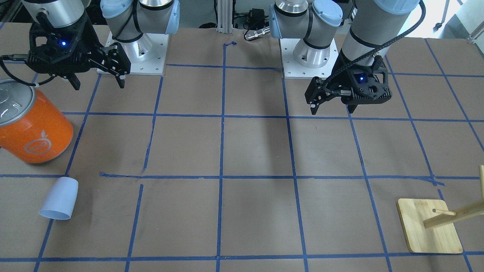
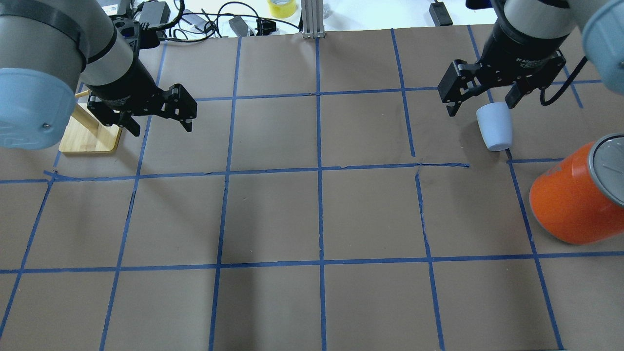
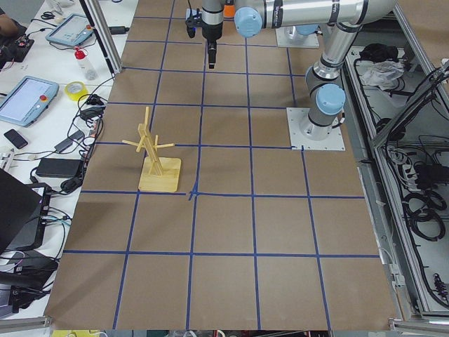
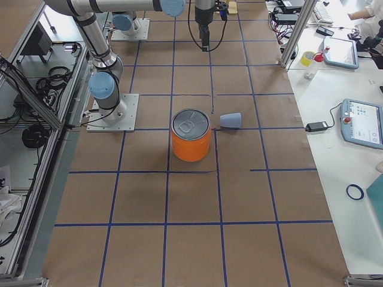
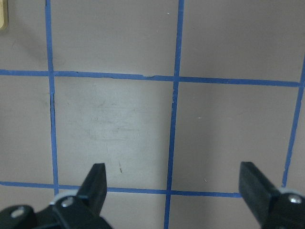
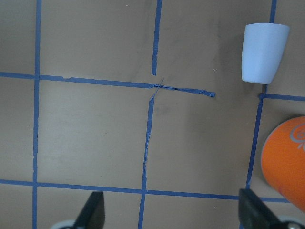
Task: Flip cup
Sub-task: 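Lower the right gripper over the upside-down white cup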
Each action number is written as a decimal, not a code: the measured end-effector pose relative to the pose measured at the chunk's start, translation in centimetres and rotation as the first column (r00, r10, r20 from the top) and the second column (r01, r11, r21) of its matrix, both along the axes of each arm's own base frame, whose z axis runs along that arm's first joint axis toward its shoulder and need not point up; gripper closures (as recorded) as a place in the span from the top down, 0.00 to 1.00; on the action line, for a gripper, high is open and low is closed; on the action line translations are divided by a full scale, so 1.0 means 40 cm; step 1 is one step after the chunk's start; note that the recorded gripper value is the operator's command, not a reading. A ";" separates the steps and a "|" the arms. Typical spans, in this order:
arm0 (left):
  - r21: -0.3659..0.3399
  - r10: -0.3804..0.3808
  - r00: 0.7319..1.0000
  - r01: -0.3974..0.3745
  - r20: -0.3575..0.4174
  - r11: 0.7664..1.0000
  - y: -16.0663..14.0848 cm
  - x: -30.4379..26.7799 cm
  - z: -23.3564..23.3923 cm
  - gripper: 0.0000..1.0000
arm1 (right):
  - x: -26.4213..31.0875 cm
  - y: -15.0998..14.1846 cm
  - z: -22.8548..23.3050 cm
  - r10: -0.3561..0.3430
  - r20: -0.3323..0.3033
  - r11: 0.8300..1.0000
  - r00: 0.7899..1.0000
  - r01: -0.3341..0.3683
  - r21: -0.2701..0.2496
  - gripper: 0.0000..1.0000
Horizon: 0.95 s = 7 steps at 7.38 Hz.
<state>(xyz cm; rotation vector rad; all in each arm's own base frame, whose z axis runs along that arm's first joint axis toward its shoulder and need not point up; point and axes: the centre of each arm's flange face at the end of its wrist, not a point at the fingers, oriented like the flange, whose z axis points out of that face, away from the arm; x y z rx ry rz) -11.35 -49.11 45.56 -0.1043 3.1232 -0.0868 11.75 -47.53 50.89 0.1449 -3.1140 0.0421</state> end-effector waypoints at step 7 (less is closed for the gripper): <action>0.012 -0.006 1.000 0.006 0.002 1.000 0.000 0.001 -0.014 1.00 | -0.009 -0.067 -0.099 0.022 -0.008 0.997 1.000 -0.022 0.077 0.98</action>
